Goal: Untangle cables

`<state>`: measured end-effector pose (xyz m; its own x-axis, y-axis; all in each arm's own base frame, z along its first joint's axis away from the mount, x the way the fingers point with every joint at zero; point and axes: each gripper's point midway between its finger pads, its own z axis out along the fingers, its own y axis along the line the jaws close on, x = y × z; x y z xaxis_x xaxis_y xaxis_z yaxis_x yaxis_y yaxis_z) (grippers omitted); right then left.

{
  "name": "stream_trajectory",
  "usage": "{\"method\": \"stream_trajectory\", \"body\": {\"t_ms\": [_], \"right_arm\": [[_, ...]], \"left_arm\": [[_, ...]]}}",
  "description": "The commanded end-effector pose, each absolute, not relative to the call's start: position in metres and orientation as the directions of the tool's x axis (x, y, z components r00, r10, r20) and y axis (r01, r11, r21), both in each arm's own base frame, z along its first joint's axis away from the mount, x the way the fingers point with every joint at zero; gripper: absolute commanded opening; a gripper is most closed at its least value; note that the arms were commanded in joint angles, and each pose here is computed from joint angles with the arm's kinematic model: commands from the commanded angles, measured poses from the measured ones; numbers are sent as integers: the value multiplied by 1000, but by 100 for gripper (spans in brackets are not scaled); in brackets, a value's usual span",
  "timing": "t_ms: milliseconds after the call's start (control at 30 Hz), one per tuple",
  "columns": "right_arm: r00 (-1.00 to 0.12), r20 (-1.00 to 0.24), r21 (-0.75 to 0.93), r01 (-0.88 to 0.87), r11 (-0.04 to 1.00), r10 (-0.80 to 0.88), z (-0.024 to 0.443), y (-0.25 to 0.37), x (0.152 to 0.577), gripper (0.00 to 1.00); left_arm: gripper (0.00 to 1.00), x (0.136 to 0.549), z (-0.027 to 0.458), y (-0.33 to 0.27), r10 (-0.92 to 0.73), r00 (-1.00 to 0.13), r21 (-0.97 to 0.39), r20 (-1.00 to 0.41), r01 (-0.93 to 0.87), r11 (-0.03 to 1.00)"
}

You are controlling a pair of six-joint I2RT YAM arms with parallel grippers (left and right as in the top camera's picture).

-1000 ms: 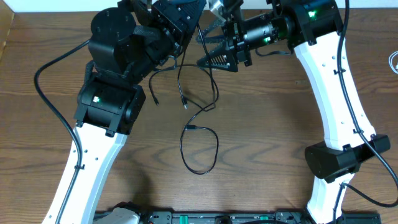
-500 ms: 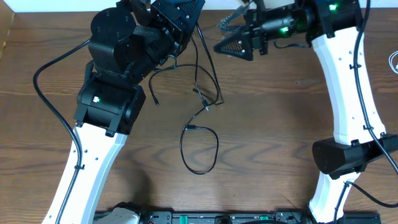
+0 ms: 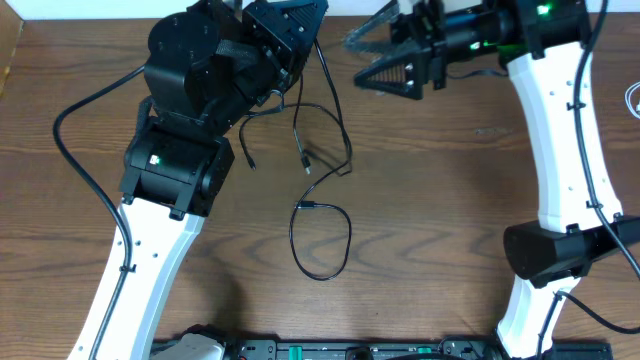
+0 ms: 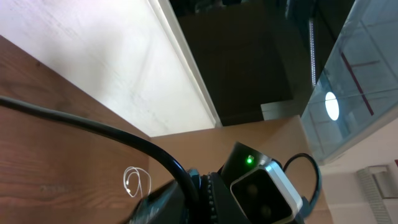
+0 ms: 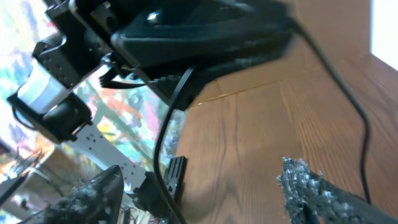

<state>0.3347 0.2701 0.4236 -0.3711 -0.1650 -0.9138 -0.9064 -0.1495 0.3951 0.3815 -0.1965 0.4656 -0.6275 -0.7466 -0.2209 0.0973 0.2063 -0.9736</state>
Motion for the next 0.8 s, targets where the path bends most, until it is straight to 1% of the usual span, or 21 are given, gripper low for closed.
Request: {"method": "stream_trajectory", "body": {"t_ms": [0,100,200,267,333,400,500,667,700,767], "right_arm": [[-336,-923,369,-912,-181,-190,426,286,318,62],[-320,-914,361,-922,-139,-251,413,298,316,46],[-303,-906,349,-930,-117,-295,404,309,313,38],[-292,-904,341,-933,-112,-314,401,314,311,37],[-283,-902,332,-938,-104,-327,398,318,310,23],[-302,-891,346,-935,-77,-338,396,318,313,3],[-359,-859,379,-925,18,-366,388,316,325,1],[-475,-789,406,-879,249,-391,369,303,357,1],[-501,-773,404,-862,307,-389,366,297,365,1],[-550,-747,387,-816,430,-373,361,283,381,1]], "left_arm": [[8,380,470,-193,-756,-615,-974,-224,105,203],[8,380,470,-193,-756,-615,-974,-224,105,203],[8,380,470,-193,-756,-615,-974,-224,105,203],[8,380,470,-193,-756,-615,-974,-224,105,203],[8,380,469,-193,-755,-616,-974,-223,102,204],[8,380,466,-193,-755,-619,-974,-218,89,208],[8,379,456,-192,-753,-625,-973,-206,50,224],[9,380,428,-183,-772,-607,-958,-188,-59,280],[12,380,422,-181,-778,-601,-953,-184,-83,290],[16,380,409,-176,-775,-595,-932,-213,-113,343]]}}
